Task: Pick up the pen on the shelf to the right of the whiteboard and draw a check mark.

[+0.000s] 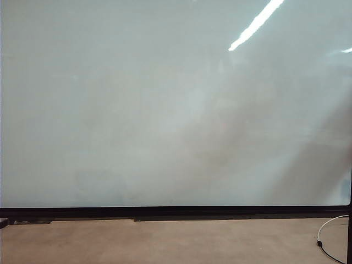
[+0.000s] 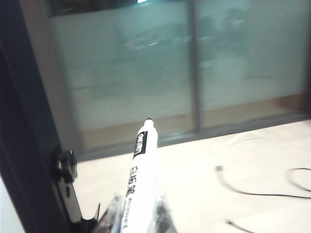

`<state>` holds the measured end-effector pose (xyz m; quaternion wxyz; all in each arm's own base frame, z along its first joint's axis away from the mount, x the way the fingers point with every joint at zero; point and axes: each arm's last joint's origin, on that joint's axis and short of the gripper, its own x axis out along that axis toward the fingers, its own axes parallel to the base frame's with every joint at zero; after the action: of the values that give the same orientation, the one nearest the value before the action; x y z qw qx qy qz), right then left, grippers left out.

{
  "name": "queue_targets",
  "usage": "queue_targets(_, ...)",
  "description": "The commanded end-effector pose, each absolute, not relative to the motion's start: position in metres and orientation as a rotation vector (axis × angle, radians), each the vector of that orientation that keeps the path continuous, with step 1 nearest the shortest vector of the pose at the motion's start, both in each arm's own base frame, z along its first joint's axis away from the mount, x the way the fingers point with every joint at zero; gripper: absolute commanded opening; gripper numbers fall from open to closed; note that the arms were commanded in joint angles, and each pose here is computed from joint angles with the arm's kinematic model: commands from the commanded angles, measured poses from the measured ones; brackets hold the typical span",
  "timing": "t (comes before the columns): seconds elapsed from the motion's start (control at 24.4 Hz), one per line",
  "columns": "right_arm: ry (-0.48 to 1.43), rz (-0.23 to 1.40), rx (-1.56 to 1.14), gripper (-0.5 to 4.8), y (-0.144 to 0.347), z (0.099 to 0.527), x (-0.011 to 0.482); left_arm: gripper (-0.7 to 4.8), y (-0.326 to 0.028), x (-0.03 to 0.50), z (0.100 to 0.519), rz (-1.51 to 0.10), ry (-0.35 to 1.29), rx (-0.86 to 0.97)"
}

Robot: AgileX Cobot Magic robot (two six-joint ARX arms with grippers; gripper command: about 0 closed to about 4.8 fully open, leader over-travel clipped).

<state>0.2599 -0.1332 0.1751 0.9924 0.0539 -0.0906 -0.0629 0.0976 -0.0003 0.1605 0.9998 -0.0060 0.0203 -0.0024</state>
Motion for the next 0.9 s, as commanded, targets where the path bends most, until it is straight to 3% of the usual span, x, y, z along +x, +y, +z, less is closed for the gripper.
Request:
queue_targets(0.04,-0.241,-0.265,0.117,-0.04,-0.112,0.186,0.234,-0.04,0.0,0.097,0.163,-0.005,0.025,-0.008)
queue_targets(0.25,-0.259,-0.316,0.137,-0.05,-0.08,0.195,0.193,-0.04,0.0,0.097,0.163,-0.005,0.026,-0.008)
queue_targets(0.45,-0.265,-0.203,0.27,-0.05,-0.05,0.202,0.174,-0.05,0.0,0.097,0.163,-0.005,0.026,-0.008)
queue_targets(0.9,-0.159,-0.003,0.301,-0.05,-0.007,0.212,0.156,-0.05,0.0,0.097,0.163,-0.005,0.025,-0.008)
